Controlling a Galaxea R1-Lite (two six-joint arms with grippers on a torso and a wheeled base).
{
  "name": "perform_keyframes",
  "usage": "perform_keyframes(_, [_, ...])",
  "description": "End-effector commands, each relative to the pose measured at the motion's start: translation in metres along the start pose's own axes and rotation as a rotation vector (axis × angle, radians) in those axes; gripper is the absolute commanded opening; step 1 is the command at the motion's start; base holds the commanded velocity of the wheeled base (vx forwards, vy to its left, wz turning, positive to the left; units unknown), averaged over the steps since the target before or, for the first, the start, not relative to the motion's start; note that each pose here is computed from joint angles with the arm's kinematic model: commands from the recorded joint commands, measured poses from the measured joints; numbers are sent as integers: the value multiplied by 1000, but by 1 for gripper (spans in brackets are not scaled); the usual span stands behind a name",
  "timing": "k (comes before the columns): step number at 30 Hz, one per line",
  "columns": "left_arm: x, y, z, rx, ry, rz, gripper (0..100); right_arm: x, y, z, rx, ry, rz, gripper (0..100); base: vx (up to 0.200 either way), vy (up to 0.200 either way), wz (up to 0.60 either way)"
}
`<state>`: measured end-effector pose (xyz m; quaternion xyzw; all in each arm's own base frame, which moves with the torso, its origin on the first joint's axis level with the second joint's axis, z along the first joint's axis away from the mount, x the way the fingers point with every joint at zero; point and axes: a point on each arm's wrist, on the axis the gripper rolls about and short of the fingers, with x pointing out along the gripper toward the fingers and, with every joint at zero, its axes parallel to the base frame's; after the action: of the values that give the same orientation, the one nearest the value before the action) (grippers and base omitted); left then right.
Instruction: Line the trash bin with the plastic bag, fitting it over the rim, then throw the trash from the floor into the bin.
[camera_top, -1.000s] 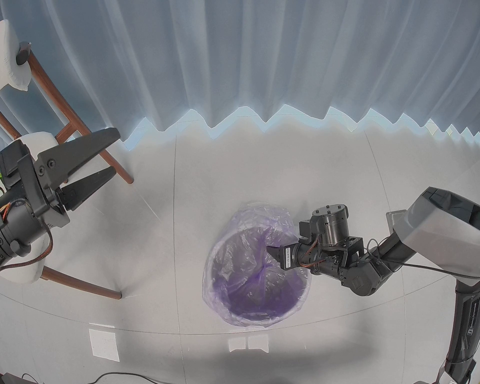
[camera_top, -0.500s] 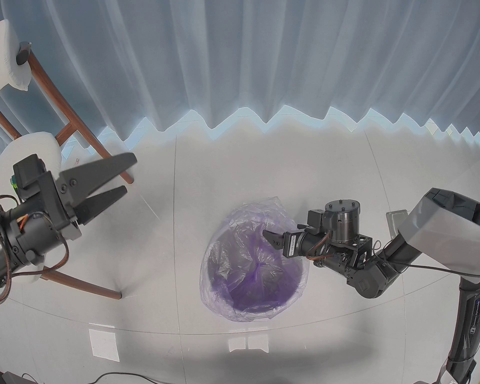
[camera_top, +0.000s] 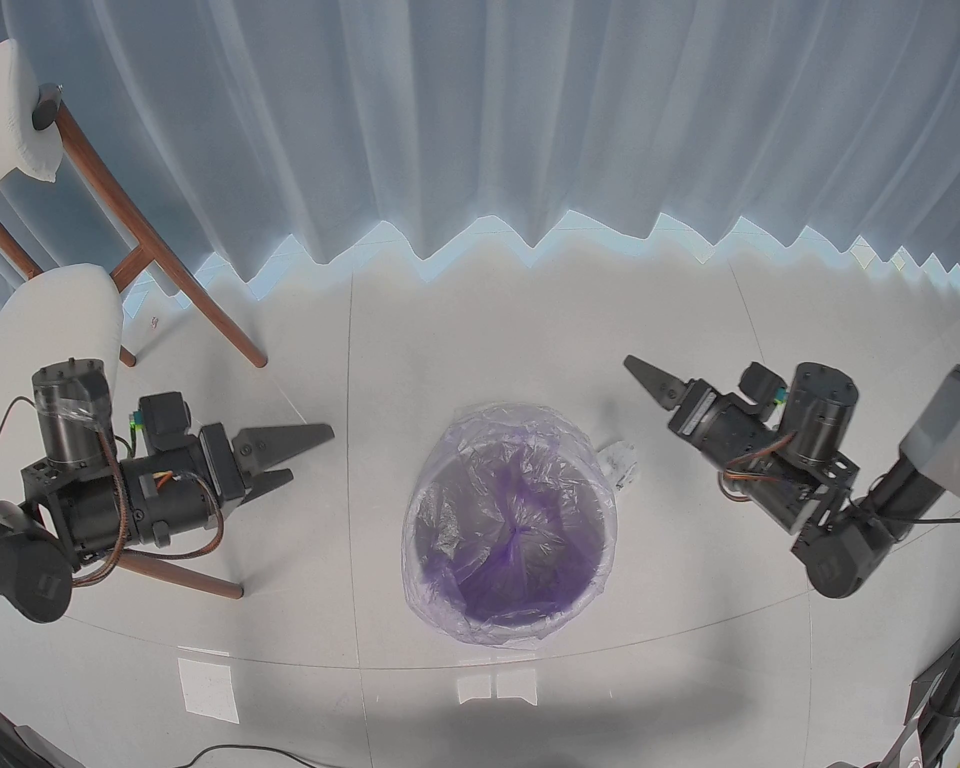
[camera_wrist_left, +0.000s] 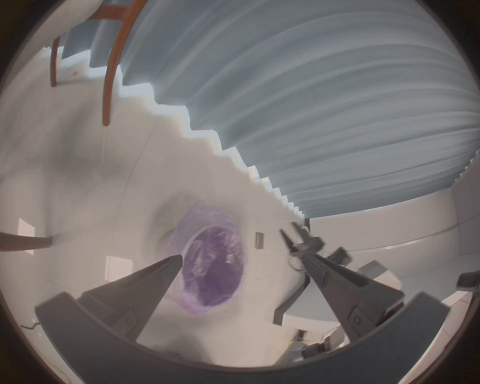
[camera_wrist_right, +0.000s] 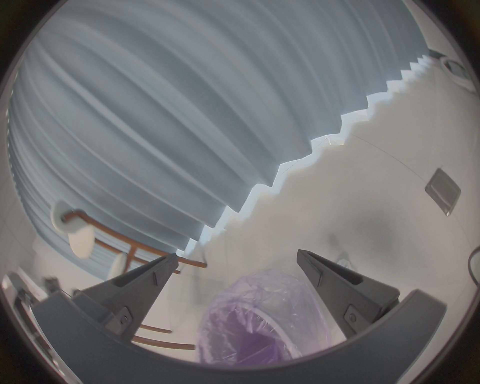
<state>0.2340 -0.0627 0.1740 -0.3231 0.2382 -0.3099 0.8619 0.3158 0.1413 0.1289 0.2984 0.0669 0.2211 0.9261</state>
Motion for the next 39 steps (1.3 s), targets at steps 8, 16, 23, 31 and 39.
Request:
perform_keyframes(8, [48, 121, -63, 77, 345, 209, 100, -127, -16, 27, 191, -43, -56, 100, 0, 0, 0])
perform_keyframes(16, [73, 156, -86, 140, 285, 195, 100, -134, -14, 32, 215, -117, 14, 100, 0, 0, 0])
perform_keyframes(23, [95, 183, -97, 220, 172, 142, 100, -136, -12, 33, 212, -111, 36, 100, 0, 0, 0])
perform_keyframes(31, [118, 190, -91, 258, 137, 106, 100, -137, -10, 35, 208, -122, 45, 100, 0, 0, 0])
perform_keyframes(39, [151, 184, -86, 278, 143, 104, 100, -140, -7, 38, 205, -134, 60, 100, 0, 0, 0])
